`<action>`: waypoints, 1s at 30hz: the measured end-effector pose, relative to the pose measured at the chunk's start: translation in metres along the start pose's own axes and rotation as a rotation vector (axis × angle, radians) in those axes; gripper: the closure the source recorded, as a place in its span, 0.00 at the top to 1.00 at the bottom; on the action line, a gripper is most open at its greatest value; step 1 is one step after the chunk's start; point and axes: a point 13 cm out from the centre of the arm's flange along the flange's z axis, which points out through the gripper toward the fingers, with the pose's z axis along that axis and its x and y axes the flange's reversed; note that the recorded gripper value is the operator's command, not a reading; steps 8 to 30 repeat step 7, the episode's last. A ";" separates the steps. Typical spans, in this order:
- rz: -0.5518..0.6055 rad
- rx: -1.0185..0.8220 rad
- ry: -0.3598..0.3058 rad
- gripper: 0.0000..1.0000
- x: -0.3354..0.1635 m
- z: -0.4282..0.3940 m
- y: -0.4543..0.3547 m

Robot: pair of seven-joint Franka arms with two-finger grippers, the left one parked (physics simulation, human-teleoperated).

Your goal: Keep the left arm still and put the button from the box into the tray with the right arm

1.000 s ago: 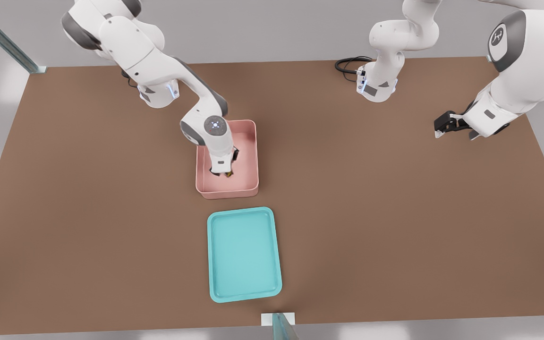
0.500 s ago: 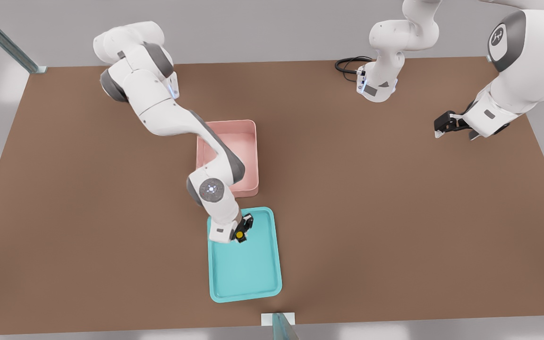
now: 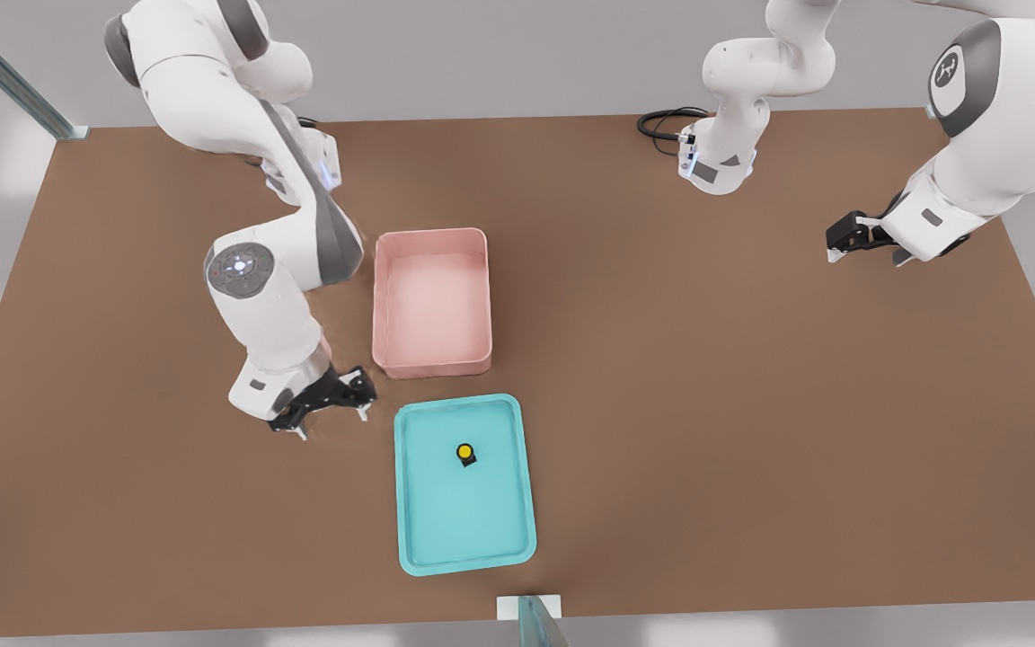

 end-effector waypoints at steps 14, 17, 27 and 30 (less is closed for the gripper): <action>0.148 0.038 0.202 1.00 0.034 -0.055 -0.104; 0.148 0.038 0.202 1.00 0.034 -0.055 -0.104; 0.148 0.038 0.202 1.00 0.034 -0.055 -0.104; 0.148 0.038 0.202 1.00 0.034 -0.055 -0.104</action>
